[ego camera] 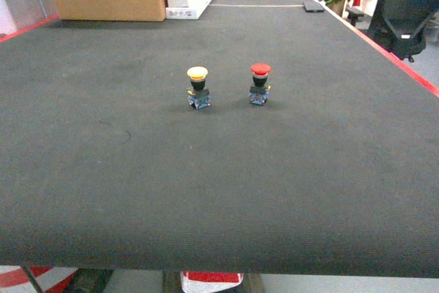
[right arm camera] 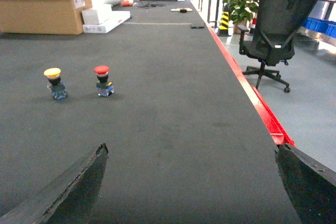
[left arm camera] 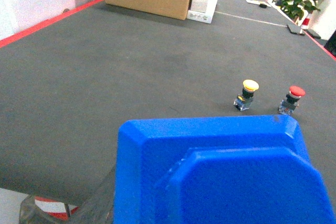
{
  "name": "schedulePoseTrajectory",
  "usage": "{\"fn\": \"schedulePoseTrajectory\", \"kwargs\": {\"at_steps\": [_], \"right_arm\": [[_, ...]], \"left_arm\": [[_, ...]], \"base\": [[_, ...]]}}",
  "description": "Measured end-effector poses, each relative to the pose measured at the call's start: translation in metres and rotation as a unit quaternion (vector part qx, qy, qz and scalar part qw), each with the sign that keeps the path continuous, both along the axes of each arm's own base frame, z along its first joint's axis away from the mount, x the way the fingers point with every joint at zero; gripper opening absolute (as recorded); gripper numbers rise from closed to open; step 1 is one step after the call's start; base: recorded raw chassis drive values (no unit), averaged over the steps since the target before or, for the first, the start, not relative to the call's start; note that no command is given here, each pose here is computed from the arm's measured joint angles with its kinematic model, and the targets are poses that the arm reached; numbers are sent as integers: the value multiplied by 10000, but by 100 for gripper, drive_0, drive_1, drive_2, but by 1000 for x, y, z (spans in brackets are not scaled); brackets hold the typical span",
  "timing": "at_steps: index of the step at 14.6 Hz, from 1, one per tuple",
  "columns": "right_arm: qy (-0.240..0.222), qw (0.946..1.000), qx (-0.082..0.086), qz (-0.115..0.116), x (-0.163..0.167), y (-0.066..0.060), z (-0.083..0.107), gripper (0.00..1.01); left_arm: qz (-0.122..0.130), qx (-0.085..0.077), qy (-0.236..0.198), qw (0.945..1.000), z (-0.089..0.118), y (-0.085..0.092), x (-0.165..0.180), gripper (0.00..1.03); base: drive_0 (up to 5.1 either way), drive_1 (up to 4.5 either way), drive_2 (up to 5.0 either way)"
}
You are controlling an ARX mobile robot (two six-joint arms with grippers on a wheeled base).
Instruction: Pick blue part to blue bin on bottom shelf
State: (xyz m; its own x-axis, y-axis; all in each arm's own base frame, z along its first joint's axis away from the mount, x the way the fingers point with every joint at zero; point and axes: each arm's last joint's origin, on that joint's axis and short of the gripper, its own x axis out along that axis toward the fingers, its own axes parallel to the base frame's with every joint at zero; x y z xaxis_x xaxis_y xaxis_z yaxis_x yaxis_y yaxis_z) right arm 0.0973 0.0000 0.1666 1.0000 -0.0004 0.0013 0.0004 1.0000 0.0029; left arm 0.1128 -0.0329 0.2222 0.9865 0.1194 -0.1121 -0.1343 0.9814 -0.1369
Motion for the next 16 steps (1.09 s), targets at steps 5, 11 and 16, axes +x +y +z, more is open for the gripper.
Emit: {"fn": "schedulePoseTrajectory", "kwargs": {"at_steps": [5,11,16], "right_arm": [[4,10000,0,4,0,0,0,98],[0,10000,0,2,0,0,0,98],[4,10000,0,2,0,0,0,98]], "left_arm": [[9,25,53,10000,-1,0,1,44],[7,26,56,10000,-1,0,1,44],[6,26,56,10000,-1,0,1,43]], "base": [[-163,-163,-163],[-155,-155,-155],[-159,-159,-159]]}}
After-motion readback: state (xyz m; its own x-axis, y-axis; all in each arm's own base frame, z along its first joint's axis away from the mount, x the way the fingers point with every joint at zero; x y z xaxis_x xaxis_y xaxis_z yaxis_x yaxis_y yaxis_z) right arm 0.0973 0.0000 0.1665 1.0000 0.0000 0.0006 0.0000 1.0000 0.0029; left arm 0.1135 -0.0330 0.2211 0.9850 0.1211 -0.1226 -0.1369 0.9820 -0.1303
